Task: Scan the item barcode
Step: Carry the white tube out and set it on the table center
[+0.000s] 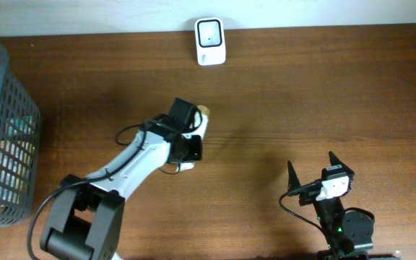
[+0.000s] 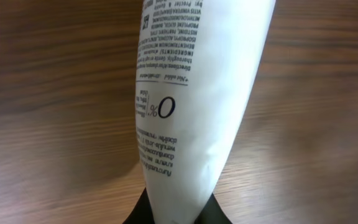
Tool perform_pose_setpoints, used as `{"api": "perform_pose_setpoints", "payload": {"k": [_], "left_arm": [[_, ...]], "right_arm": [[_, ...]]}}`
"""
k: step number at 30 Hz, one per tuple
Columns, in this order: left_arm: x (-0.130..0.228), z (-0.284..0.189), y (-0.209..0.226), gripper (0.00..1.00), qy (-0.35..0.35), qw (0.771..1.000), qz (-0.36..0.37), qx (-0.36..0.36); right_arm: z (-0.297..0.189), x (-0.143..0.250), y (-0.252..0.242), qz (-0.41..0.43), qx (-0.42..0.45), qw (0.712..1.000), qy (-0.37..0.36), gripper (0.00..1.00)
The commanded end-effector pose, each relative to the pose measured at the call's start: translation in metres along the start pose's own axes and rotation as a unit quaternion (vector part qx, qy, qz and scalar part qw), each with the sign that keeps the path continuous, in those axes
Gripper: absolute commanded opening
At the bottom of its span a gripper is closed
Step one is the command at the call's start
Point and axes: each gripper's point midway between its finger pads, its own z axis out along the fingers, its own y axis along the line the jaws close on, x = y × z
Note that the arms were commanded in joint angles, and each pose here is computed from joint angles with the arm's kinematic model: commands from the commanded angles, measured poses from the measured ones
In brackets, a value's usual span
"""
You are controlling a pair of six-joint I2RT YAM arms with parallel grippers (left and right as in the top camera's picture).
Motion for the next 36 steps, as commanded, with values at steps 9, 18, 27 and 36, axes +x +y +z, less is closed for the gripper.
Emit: {"api": "perform_pose_setpoints", "payload": {"k": [9, 18, 27, 36], "left_arm": [[-0.009, -0.007, -0.089, 0.0, -0.085, 0.993, 0.03, 0.071], [-0.007, 0.017, -0.108, 0.0, -0.103, 0.991, 0.055, 0.065], [-0.016, -0.007, -0.128, 0.99, -0.119, 0.98, 0.122, 0.104], [-0.136, -0.296, 0.043, 0.99, -0.434, 0.894, 0.091, -0.053]], "right_arm": [[0.0, 0.003, 0.0, 0.004, 0.001, 1.0, 0.002, 0.99], [0.0, 0.003, 0.0, 0.004, 0.001, 1.0, 0.002, 0.98], [0.0, 0.003, 0.0, 0.004, 0.001, 1.0, 0.002, 0.98], [0.0, 0.003, 0.0, 0.004, 0.001, 1.0, 0.002, 0.99]]}}
